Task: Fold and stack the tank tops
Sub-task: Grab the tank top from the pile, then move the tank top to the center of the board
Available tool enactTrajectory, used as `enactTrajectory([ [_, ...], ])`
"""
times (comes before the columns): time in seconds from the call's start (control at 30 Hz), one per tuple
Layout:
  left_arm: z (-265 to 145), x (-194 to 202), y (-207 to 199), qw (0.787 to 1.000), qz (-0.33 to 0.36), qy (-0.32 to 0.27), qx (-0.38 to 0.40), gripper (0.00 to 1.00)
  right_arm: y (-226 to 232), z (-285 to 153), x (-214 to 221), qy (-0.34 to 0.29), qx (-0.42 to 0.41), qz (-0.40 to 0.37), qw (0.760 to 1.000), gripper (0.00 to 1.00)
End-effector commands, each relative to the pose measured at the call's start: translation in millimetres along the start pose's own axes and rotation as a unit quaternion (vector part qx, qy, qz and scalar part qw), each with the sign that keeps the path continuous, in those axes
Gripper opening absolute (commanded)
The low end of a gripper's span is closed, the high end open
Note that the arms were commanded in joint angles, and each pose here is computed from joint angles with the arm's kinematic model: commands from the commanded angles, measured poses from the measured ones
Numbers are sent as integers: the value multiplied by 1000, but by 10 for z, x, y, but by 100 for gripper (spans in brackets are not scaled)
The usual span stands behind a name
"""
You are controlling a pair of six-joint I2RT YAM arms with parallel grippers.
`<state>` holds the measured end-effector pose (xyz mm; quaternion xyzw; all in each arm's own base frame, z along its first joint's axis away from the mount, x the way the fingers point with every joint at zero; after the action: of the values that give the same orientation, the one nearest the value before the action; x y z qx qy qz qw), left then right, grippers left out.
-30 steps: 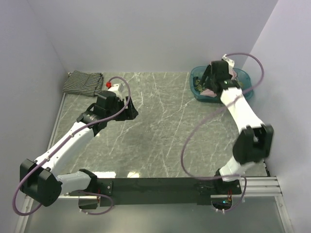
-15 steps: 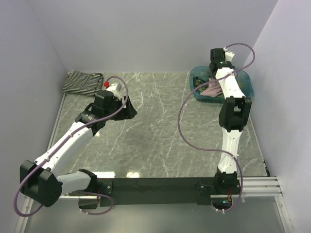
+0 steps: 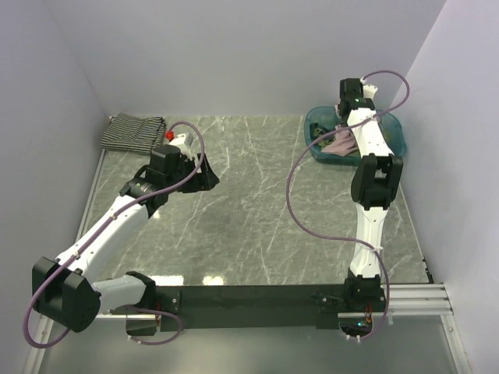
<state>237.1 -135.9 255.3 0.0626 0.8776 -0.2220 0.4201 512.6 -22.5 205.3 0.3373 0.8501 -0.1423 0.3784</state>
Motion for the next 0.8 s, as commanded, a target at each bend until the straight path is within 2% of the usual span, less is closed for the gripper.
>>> enactTrajectory([
  [0.0,-49,-76,-36,1000,0,-24,14,78,15,-393,-428,-59,-35,31,997,0],
  [0.07,-49,-83,-37,1000,0,-25,14,78,5,-571,-586,-80,-55,44,994,0],
  [0.17,-71,-121,-49,999,1,-30,13,78,-25,-1071,-889,-127,-102,66,984,0],
  [0.27,-117,-193,-79,999,1,-39,15,78,-72,-1903,-1183,-198,-176,90,960,0],
  [0.33,-168,-255,-97,999,0,-51,14,78,-57,-2322,-1229,-224,-219,95,945,0],
  [0.37,-184,-273,-102,998,-2,-54,14,78,-154,-2667,-1318,-248,-255,110,928,0],
  [0.43,-233,-319,-118,998,-4,-67,11,78,-184,-3060,-1316,-266,-299,116,909,0],
  [0.47,-250,-335,-126,997,-8,-71,10,78,-290,-3382,-1356,-285,-338,126,888,0],
  [0.53,-298,-390,-139,996,-12,-86,5,77,-368,-3680,-1332,-295,-377,130,868,0],
  [0.57,-309,-407,-137,996,-18,-90,1,77,-424,-3971,-1289,-300,-421,131,846,0],
  [0.7,-449,-550,-157,992,-35,-123,-18,77,-545,-4482,-1089,-295,-496,123,807,0],
  [0.73,-480,-568,-143,990,-41,-129,-31,77,-504,-4464,-985,-280,-503,113,810,0],
  [0.77,-502,-592,-122,987,-56,-140,-48,77,-585,-4632,-914,-275,-532,120,792,0],
])
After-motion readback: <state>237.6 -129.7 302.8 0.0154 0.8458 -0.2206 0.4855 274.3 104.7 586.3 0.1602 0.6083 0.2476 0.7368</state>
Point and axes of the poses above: each gripper's point midway between its finger pads, its own z axis out along the fingers, its own y axis along the line the jaws close on, x = y × z, the point moved 10 cm from there along -z, back along the fingers, and after that the axes turned 9 degrees about z, right-handed, at the moved point
